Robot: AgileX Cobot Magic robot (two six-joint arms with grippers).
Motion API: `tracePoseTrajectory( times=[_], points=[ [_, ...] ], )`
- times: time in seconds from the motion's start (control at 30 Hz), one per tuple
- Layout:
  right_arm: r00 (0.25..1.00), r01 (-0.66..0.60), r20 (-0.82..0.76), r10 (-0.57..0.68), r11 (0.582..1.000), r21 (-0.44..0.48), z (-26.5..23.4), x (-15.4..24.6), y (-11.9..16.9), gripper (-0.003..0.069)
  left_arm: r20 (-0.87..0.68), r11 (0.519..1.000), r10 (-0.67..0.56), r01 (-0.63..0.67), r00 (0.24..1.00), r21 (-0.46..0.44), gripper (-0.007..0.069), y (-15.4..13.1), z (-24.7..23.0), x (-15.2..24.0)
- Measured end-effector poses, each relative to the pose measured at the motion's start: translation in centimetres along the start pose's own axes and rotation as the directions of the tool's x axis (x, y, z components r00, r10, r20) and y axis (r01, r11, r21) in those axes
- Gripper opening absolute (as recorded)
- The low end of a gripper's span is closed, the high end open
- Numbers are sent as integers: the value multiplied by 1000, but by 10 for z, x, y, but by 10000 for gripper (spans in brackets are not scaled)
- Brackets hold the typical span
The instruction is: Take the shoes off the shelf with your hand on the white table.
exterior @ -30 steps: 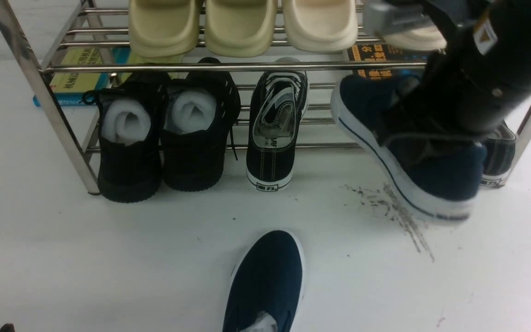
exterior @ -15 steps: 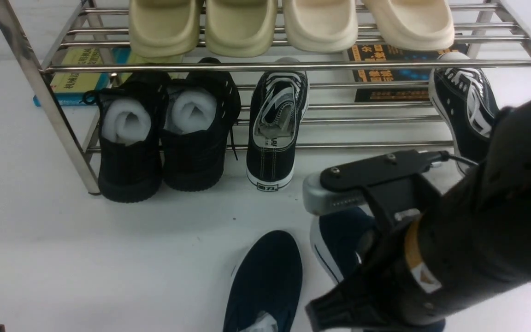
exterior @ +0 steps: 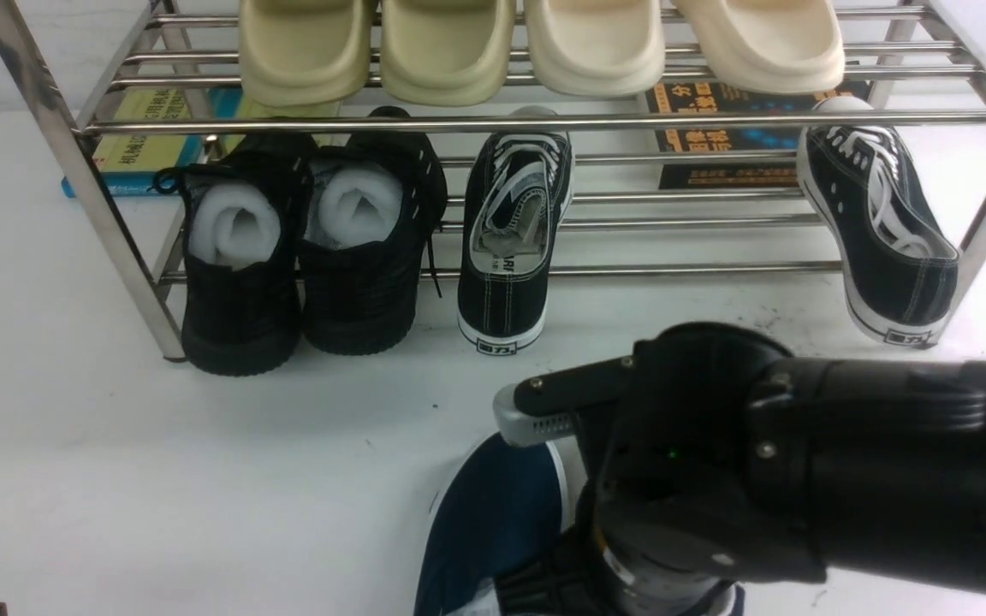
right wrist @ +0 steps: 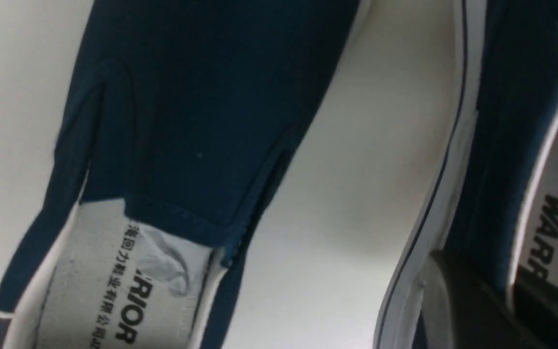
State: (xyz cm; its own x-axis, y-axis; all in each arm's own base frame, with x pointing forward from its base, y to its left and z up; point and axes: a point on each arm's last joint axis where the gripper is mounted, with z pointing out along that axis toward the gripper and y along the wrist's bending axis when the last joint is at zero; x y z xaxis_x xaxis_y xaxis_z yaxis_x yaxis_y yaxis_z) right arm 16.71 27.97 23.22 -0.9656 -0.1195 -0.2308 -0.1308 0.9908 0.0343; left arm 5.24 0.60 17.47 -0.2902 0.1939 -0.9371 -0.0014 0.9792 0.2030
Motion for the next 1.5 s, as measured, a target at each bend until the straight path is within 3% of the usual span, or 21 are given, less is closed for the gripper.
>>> tracePoseTrajectory(
  times=[0.2,0.37,0.5,0.6,0.77,1.03,1.17,1.27,1.5],
  points=[
    [999,-20,-28,20,1000,-23,6,2,5,132,0,1000,0,0,1000,0,242,0,0,0],
    [996,-15,-91,13,999,-28,4,7,6,315,0,1000,1,-1,1000,0,242,0,0,0],
    [982,97,-157,-101,995,-34,-12,10,5,421,0,1000,1,-1,1000,0,242,0,0,0],
    [973,166,-150,-174,984,-65,-34,7,4,432,0,1000,1,-1,1000,0,242,0,0,0],
    [954,292,-16,-298,943,-157,-81,2,-4,396,0,1000,1,-1,1000,0,242,0,0,0],
    [892,440,230,-390,865,-241,-163,18,-55,191,0,1000,1,-1,1000,0,242,0,0,0],
    [844,470,411,-344,845,-256,-212,36,-102,53,0,1000,1,-1,1000,0,242,0,0,0],
    [807,466,508,-302,854,-231,-230,48,-134,-8,0,1000,1,-1,1000,0,242,0,0,0],
    [768,338,621,-153,921,-192,-210,94,-217,-15,0,1000,1,-1,1000,0,242,0,0,0]
  ],
)
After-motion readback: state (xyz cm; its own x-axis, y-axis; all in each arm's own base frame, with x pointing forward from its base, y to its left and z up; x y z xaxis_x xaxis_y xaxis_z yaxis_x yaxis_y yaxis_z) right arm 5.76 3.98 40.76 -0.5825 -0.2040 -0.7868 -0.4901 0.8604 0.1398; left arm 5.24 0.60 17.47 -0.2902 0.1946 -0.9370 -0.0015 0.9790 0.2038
